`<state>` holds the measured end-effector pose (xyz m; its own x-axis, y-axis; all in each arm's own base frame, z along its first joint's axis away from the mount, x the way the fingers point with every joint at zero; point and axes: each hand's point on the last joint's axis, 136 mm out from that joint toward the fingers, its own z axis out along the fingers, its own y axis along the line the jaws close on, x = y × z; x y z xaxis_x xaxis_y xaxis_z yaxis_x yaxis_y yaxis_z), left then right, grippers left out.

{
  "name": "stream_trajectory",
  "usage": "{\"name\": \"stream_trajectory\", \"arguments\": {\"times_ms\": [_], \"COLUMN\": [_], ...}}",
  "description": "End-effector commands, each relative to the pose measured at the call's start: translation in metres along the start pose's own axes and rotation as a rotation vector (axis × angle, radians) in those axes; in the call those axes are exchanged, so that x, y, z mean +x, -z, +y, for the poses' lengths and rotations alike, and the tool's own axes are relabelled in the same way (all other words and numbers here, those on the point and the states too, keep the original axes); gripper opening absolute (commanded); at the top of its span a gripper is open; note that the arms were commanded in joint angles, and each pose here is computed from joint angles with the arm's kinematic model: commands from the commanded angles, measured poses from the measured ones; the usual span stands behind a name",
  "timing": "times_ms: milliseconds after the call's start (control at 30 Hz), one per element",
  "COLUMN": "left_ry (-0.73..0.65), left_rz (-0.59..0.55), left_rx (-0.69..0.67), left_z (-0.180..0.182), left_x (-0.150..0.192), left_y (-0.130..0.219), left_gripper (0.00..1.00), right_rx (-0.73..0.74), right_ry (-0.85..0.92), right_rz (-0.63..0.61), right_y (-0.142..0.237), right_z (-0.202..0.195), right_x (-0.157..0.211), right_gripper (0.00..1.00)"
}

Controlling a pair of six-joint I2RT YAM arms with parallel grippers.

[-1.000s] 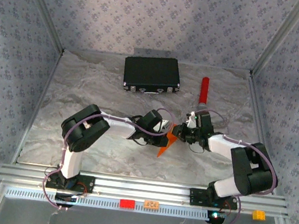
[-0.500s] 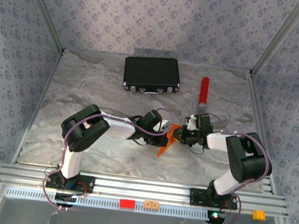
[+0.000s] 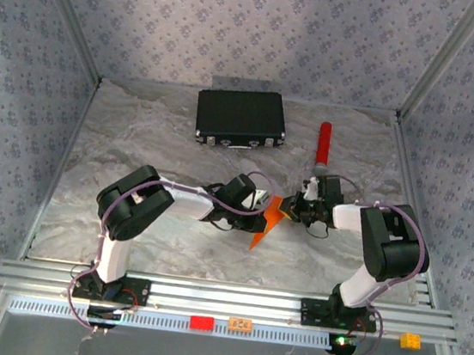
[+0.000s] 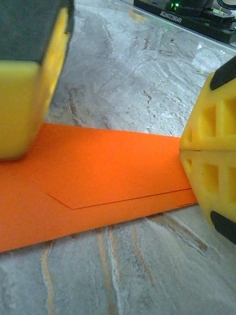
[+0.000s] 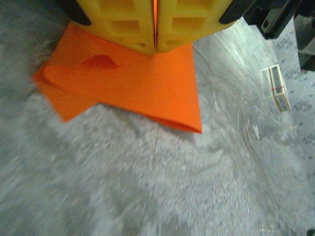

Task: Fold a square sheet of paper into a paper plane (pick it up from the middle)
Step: Fold the wing for the fifth time at the center of the table.

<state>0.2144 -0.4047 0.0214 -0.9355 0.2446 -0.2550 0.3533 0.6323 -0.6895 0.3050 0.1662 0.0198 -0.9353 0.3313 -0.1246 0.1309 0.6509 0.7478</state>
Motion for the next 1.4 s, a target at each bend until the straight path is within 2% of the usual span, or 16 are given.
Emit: {"name": "stream_trajectory", "arguments": {"times_ms": [0, 600, 900, 1133, 1367], "left_ry": [0.104, 0.108, 0.108, 0.103, 0.092], "left_rz": [0.135, 0.136, 0.137, 0.134, 0.132], "left_rx": [-0.166, -0.168, -0.165, -0.161, -0.149], "left_z": [0.054, 0.058, 0.057, 0.055, 0.05], "left_x": [0.046, 0.048, 0.048, 0.047, 0.045], "left_y": [-0.002, -0.003, -0.003, -0.001, 0.001], "left_gripper": [0.0, 0.0, 0.0, 0.0, 0.0], "right_rx": [0.119, 0.11, 0.041, -0.067, -0.045], "right_ry": [-0.016, -0.104, -0.069, -0.014, 0.023], "right_rz": [-0.077, -0.164, -0.224, -0.201, -0.081], "right_y": [0.003, 0.017, 0.042, 0.049, 0.023], "right_z": [-0.027, -0.041, -0.012, 0.019, 0.021], "right_x": [-0.021, -0.056, -0.075, -0.058, -0.022], "right_gripper": [0.12, 0.12, 0.13, 0.15, 0.12]}}
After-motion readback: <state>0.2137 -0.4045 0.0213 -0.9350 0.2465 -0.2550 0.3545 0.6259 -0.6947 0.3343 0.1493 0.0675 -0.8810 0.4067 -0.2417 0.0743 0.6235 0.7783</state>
